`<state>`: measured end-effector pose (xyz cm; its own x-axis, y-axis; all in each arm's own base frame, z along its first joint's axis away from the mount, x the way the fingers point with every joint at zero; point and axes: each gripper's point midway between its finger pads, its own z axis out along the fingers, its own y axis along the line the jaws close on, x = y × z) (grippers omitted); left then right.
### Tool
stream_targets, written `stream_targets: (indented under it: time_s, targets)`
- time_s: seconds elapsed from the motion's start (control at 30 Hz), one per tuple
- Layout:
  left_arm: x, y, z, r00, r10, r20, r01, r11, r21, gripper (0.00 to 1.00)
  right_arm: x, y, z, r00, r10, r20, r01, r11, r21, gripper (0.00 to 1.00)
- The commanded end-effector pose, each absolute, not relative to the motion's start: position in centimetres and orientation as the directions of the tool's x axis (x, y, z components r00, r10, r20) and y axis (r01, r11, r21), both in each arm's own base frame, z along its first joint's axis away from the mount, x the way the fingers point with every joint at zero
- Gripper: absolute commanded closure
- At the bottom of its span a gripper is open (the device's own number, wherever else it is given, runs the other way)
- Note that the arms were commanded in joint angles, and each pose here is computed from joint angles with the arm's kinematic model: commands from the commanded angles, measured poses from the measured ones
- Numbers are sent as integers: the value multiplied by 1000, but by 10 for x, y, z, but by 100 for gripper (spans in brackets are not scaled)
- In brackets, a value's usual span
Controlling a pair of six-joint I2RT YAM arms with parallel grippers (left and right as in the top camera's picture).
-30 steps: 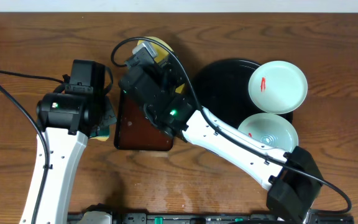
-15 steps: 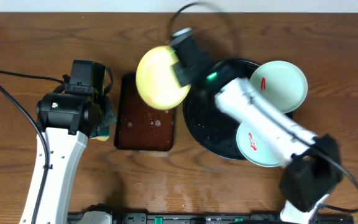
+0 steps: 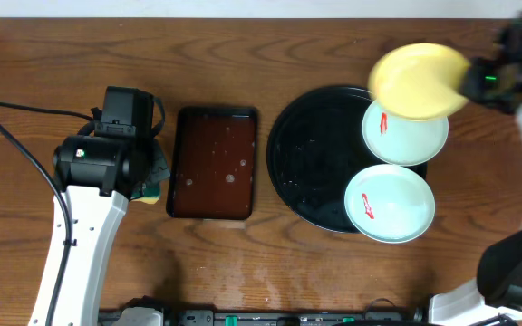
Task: Clean dirty plates on tray and stack at the side
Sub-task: 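Lift the yellow plate with the right gripper and carry it right, then lower the yellow plate onto the right table edge and release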
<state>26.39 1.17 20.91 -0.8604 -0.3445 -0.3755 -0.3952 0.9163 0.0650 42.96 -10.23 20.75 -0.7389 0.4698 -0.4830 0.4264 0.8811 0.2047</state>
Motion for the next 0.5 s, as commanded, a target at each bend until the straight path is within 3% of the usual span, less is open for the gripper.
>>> stream_targets:
  time_s: [0.0,0.27,0.47]
  targets:
    - [263,15,209,-850,-362,-382,-417,906,69,83,409,-167,210,-658,578,-483,546,808,221,99]
    - [263,15,209,-850,-362,-382,-417,906,69,83,347,-265,183,-507,739,-444,753,630,188,99]
    - [263,15,209,-851,-362,-382,-417,906,69,83,314,-276,116,-478,795,-373,807,565,170,99]
